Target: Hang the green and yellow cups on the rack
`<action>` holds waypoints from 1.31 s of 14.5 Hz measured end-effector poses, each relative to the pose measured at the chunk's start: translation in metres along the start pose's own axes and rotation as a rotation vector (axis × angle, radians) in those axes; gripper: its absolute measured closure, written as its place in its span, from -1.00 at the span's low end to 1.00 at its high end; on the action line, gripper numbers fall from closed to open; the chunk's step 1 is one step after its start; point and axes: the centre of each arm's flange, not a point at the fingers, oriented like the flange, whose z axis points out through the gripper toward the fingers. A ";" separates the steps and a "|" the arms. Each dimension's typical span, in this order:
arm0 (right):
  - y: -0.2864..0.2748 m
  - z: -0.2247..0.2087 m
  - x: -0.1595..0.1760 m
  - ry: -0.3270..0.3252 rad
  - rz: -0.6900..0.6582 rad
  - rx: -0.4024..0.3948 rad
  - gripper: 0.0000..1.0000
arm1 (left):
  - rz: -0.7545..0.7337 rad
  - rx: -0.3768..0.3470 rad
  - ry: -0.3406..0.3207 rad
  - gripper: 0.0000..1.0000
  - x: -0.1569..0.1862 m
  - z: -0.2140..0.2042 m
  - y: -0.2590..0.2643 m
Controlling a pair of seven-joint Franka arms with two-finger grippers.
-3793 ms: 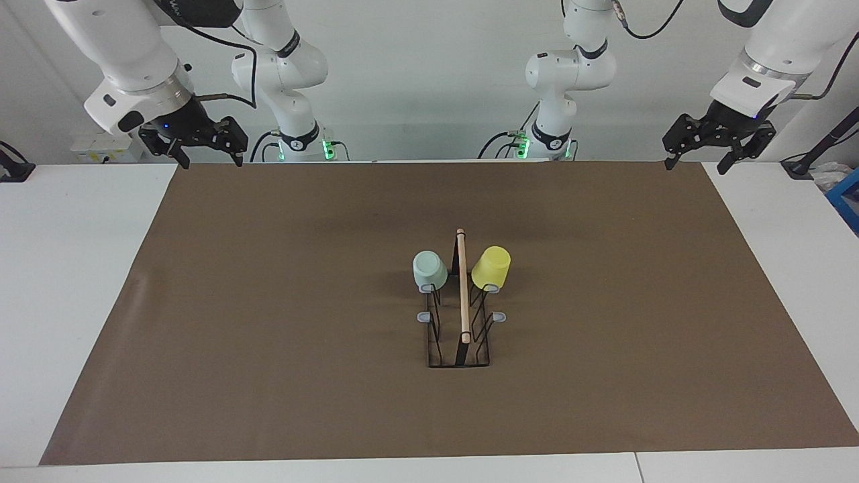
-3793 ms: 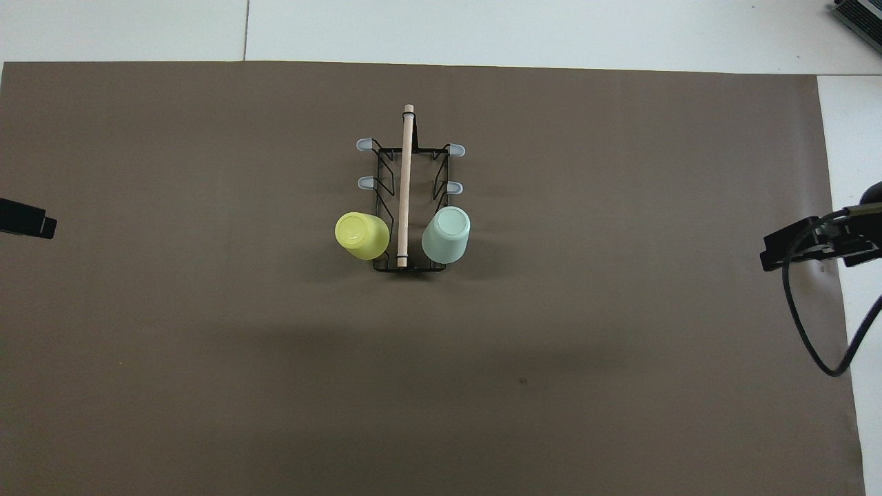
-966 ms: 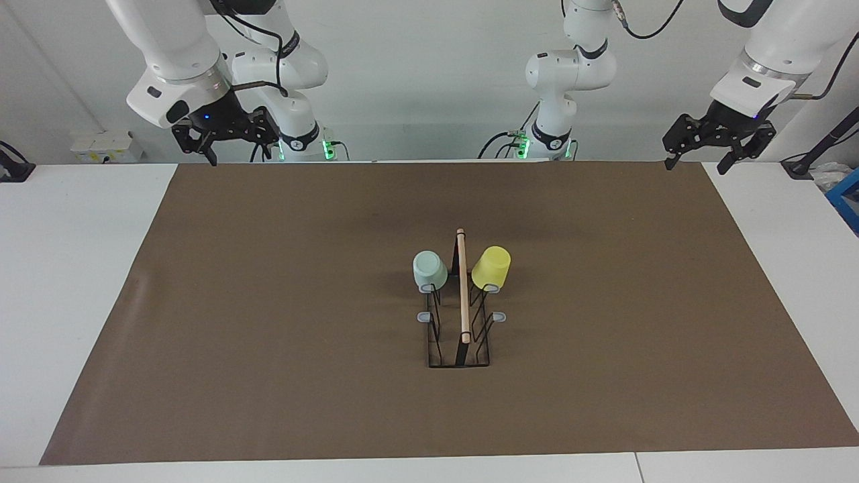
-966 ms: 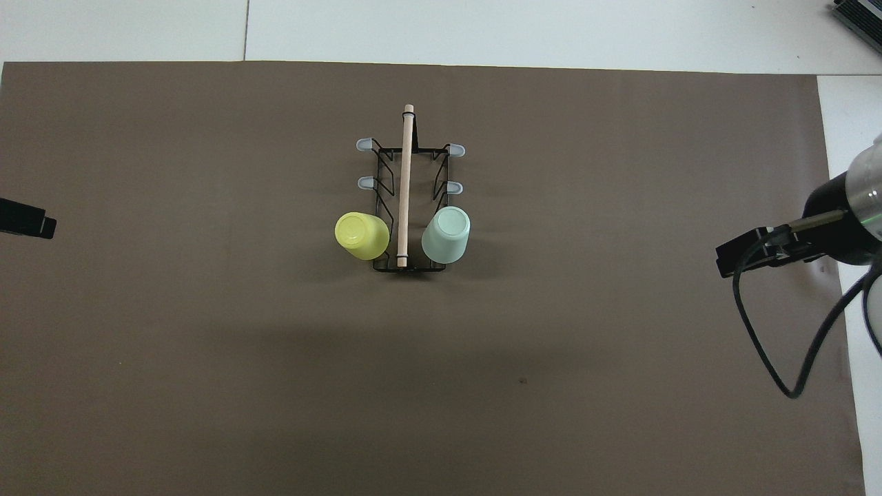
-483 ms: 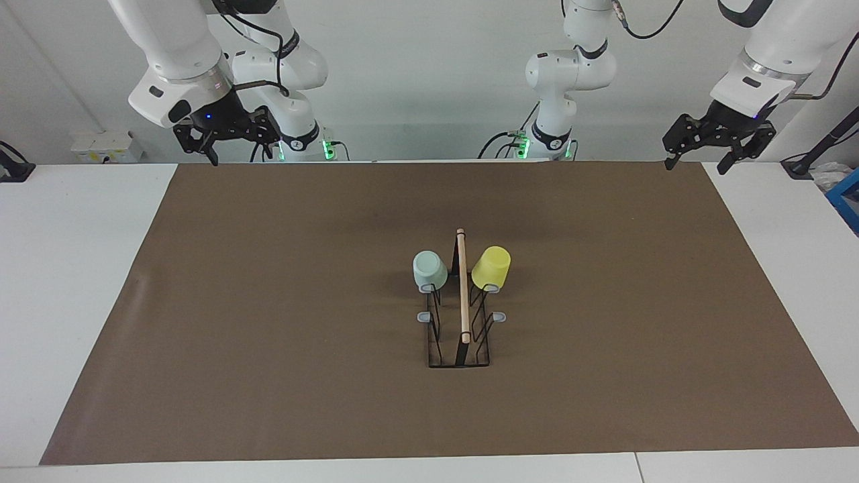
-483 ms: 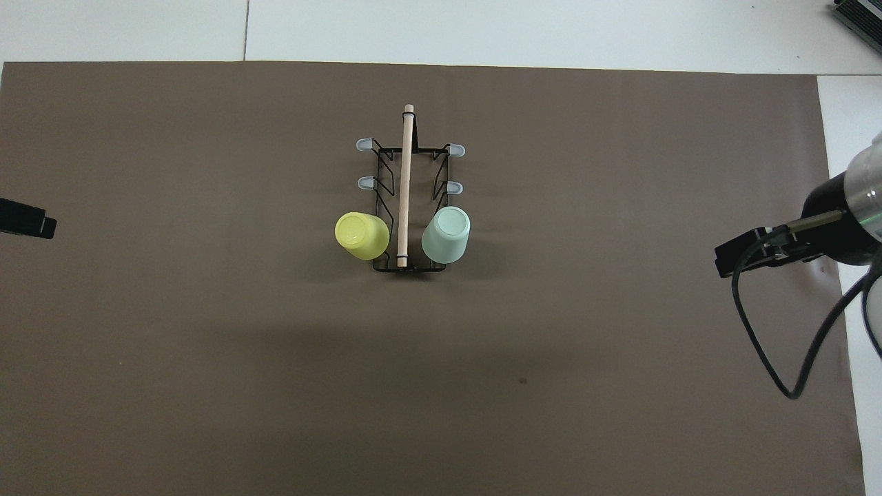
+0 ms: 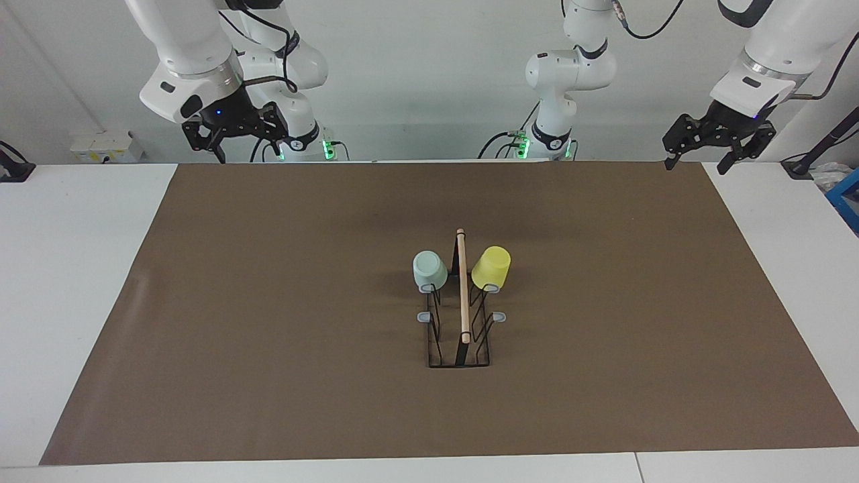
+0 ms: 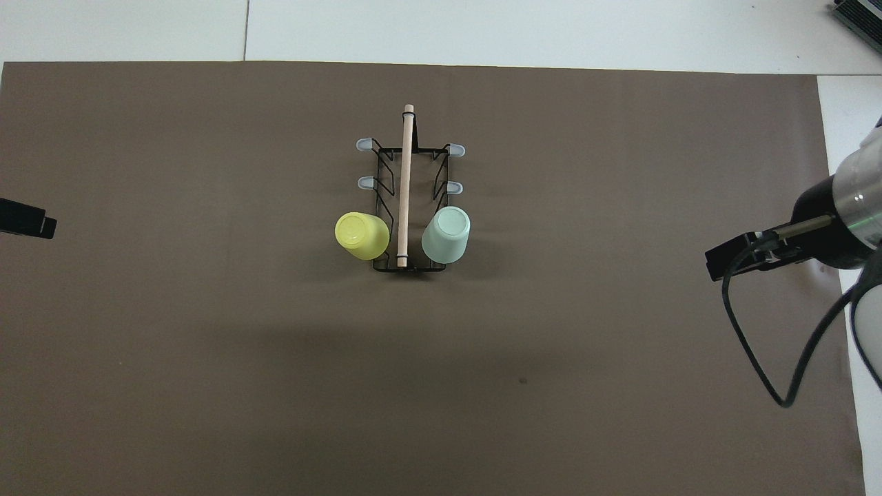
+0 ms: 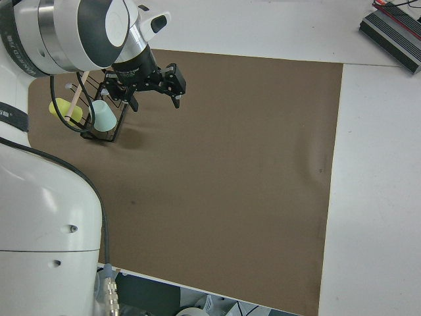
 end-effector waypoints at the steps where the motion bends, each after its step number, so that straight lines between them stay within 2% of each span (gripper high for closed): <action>1: 0.000 -0.001 0.000 0.003 0.000 0.000 -1.00 | 0.000 0.000 0.000 -1.00 0.000 0.000 0.000; 19: 0.035 -0.002 -0.008 0.023 0.071 0.006 -1.00 | 0.000 0.000 0.000 -1.00 0.000 0.000 0.000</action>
